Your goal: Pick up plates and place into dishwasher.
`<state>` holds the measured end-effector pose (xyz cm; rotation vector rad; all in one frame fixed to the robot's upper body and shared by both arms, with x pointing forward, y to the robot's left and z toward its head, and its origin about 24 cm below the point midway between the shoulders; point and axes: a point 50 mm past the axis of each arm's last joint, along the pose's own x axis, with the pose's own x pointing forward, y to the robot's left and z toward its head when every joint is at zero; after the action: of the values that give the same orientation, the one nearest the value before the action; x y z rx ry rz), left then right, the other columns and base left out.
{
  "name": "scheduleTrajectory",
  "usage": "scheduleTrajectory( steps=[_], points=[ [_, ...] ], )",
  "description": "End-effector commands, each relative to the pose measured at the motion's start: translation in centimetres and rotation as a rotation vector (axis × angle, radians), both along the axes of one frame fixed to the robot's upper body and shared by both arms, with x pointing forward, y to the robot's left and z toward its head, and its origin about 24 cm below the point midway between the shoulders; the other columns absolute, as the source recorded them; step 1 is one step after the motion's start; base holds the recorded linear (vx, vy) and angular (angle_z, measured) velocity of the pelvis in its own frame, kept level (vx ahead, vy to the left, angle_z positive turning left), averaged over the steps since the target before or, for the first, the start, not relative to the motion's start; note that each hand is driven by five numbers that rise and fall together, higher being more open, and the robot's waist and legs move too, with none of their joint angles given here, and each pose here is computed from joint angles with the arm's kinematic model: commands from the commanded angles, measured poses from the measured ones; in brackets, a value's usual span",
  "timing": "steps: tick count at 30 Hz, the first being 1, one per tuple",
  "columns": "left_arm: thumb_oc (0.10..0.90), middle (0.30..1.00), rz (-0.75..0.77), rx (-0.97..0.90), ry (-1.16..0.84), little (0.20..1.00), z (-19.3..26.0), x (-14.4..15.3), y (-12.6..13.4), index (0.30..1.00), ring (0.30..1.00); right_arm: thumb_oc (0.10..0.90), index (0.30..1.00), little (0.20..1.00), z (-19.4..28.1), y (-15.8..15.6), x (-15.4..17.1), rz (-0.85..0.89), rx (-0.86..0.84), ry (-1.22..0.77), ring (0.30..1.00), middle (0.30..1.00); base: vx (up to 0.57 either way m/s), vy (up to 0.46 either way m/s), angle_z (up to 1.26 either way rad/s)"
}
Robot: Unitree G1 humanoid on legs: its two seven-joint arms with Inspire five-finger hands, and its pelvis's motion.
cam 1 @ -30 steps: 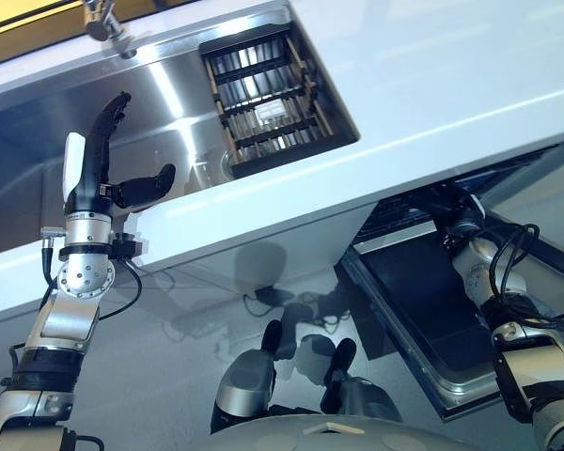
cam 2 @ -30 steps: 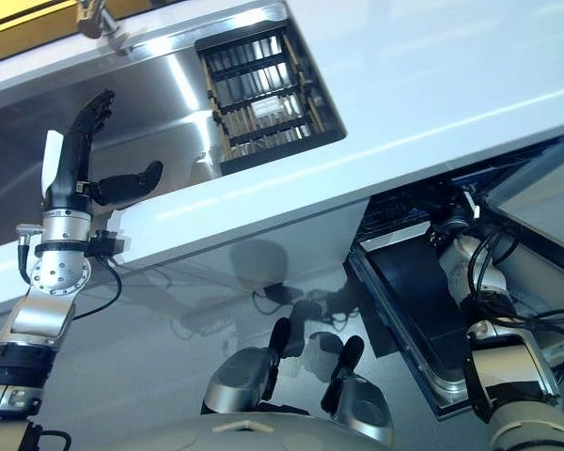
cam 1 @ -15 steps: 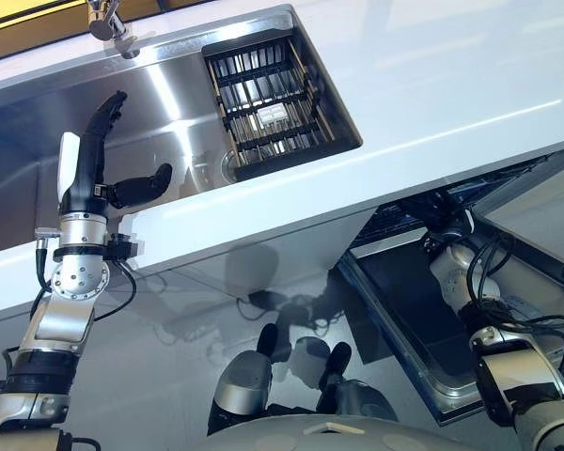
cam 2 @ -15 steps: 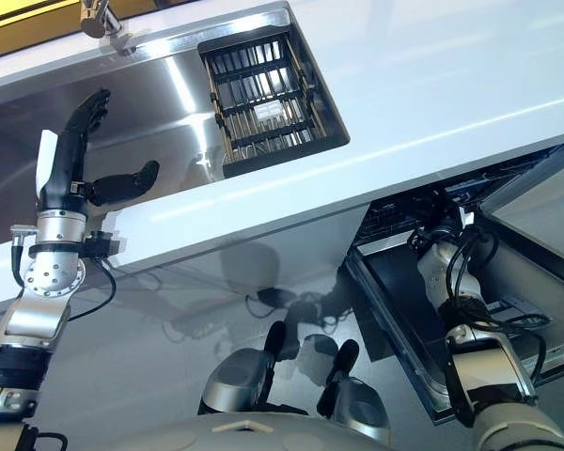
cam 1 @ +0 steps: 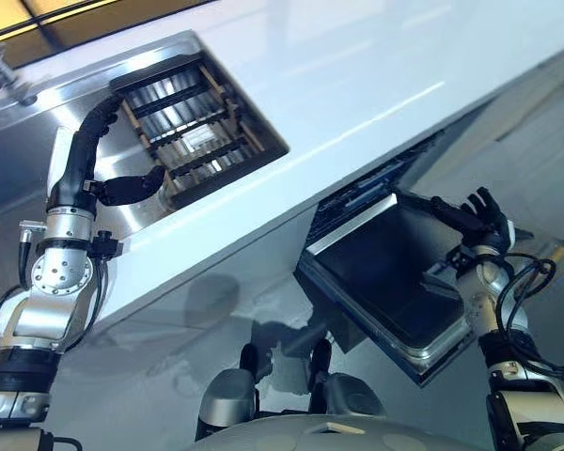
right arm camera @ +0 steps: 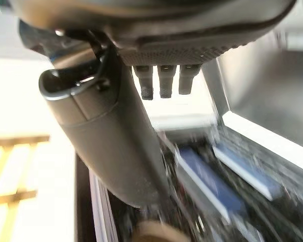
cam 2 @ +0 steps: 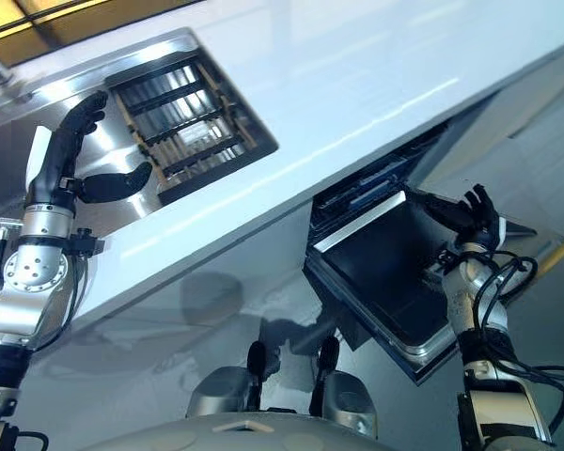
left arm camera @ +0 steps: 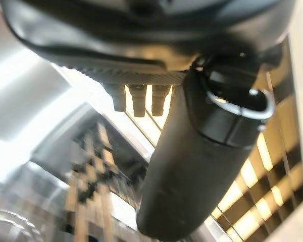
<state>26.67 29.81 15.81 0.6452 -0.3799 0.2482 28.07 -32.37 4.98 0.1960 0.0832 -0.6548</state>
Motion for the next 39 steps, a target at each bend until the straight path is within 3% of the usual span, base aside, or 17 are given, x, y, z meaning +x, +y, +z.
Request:
scheduleTrajectory(
  steps=[1,9,19,23,28,32,39],
  points=[
    [0.800,0.900,0.007,-0.008,-0.172,0.900,4.8,0.6,1.1,0.900,0.900,0.800,0.900,0.900,6.6,-4.1,-1.1,-0.107,-0.240,-0.197,0.900,0.900,-0.05,-0.044,-0.30],
    [0.800,0.900,0.086,0.003,-0.110,0.900,3.8,0.5,2.7,0.900,0.900,0.800,0.900,0.900,4.9,-7.2,-4.3,-0.367,-0.204,-0.125,0.900,0.900,-0.05,-0.053,-0.23],
    [0.800,0.900,0.347,0.124,0.125,0.900,0.1,-0.8,6.6,0.900,0.900,0.800,0.900,0.900,1.8,-9.4,-7.9,-0.597,-0.077,-0.033,0.900,0.900,-0.04,-0.040,-0.08],
    [0.800,0.900,0.377,0.112,0.164,0.900,-0.7,-1.3,7.3,0.900,0.900,0.800,0.900,0.900,0.5,-9.6,-8.4,-0.585,-0.005,-0.001,0.900,0.900,-0.04,-0.033,0.00],
    [0.800,0.900,0.380,0.108,0.178,0.900,-1.3,-1.9,7.5,0.900,0.900,0.800,0.900,0.900,-2.1,-8.8,-7.9,-0.469,0.315,-0.082,0.900,0.900,-0.06,-0.037,0.02],
    [0.800,0.900,0.360,0.097,0.141,0.900,-0.9,-2.0,7.4,0.900,0.900,0.800,0.900,0.900,-3.4,-8.1,-7.5,-0.444,0.471,-0.130,0.900,0.900,-0.06,-0.019,0.05],
    [0.800,0.900,0.270,0.028,-0.023,0.900,1.5,-1.4,5.9,0.900,0.900,0.800,0.900,0.900,-4.8,-8.3,-7.6,-0.490,0.534,-0.098,0.900,0.900,-0.08,-0.015,0.12]
  ],
)
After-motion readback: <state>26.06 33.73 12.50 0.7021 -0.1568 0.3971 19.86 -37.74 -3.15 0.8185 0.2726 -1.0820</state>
